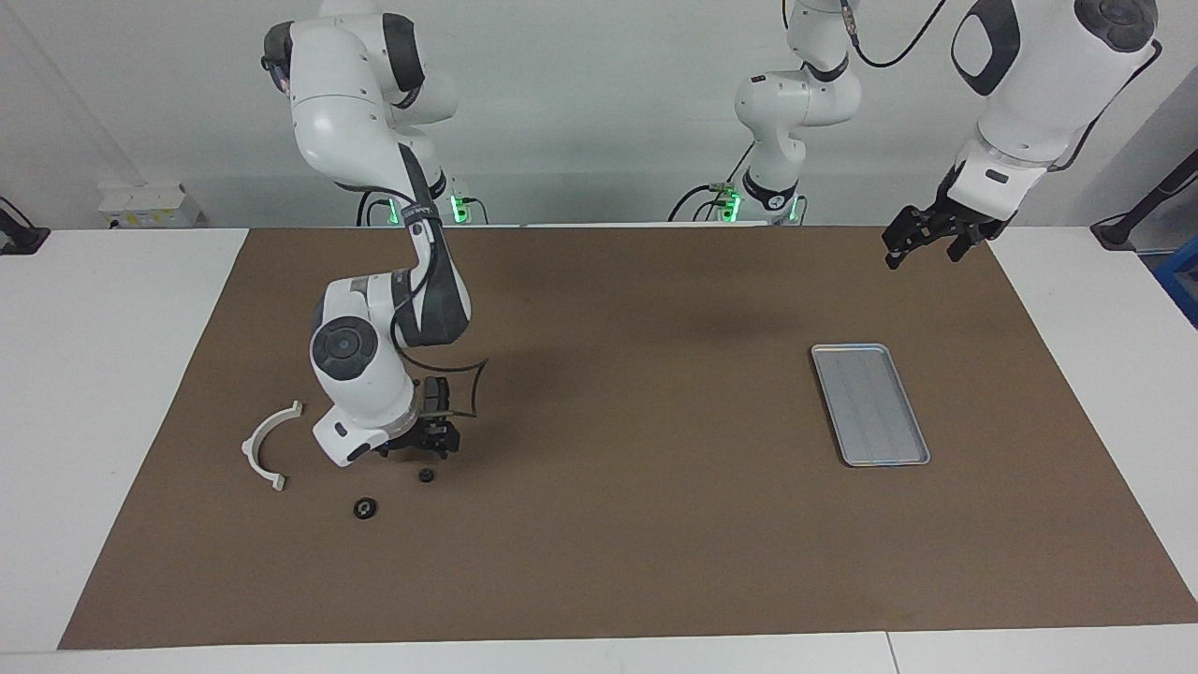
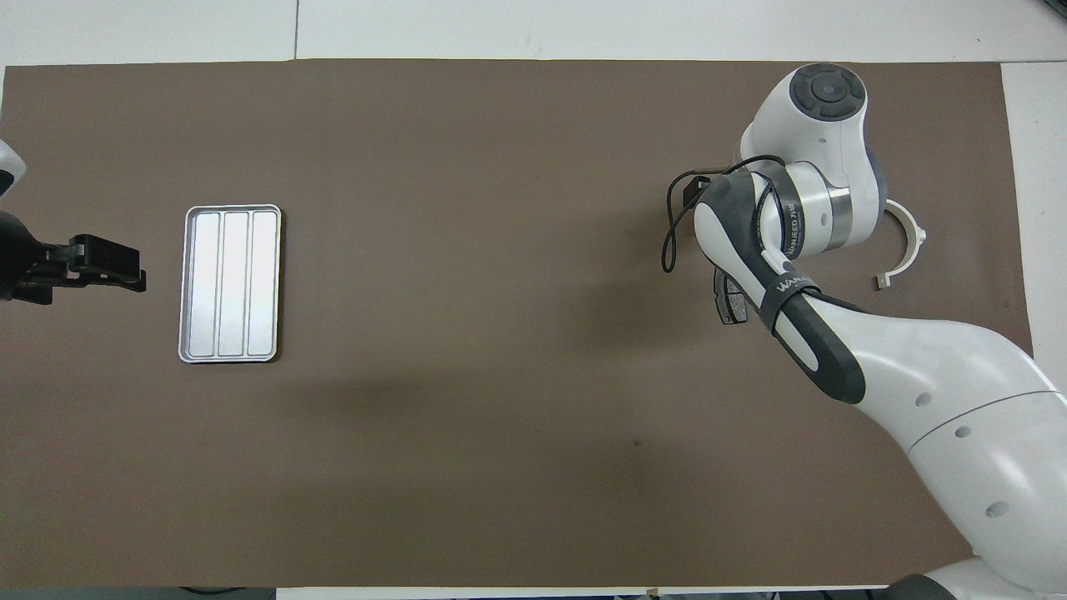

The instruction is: Pick bearing gear from pile to tray

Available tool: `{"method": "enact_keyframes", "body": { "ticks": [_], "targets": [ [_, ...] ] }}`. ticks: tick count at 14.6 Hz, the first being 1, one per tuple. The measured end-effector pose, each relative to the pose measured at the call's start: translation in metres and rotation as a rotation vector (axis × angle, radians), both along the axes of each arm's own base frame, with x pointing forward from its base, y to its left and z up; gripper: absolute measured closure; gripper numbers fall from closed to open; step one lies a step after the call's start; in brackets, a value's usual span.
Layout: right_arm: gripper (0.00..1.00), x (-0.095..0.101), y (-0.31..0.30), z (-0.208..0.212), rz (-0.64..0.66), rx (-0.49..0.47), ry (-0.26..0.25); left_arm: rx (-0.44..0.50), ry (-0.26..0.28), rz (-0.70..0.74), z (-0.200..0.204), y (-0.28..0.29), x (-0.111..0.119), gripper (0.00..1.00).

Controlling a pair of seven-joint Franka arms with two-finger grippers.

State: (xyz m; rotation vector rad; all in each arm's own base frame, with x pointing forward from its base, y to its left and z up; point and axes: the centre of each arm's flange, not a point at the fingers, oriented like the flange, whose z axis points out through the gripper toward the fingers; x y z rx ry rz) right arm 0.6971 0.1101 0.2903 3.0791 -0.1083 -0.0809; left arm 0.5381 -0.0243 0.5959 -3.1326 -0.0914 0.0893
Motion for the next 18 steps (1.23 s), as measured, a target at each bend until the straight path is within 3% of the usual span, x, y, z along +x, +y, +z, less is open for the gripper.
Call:
{"method": "enact_keyframes", "body": {
  "ticks": [5,8,11,12,13,15,18],
  "targets": [
    [0.0,0.0068,-0.0019,-0.0051,-0.016,-0.005,-0.052,0.0,0.0,0.0,0.0,0.0,0.0,0.0],
    [0.01,0.0082,-0.0053,-0.006,-0.026,-0.004,-0.058,0.0,0.0,0.0,0.0,0.0,0.0,0.0],
    [0.1,0.0086,-0.0072,-0.0057,-0.07,-0.002,-0.06,0.0,0.0,0.0,0.0,0.0,0.0,0.0],
    [0.16,0.0086,-0.0073,-0.0058,-0.08,0.003,-0.06,0.0,0.0,0.0,0.0,0.0,0.0,0.0],
    [0.29,0.0086,-0.0076,-0.0061,-0.09,0.005,-0.059,0.0,0.0,0.0,0.0,0.0,0.0,0.0],
    [0.3,0.0085,-0.008,-0.0071,-0.104,0.006,-0.058,0.0,0.0,0.0,0.0,0.0,0.0,0.0],
    [0.59,0.0091,-0.0003,-0.0035,-0.116,0.023,-0.061,0.0,0.0,0.0,0.0,0.0,0.0,0.0]
  ]
}}
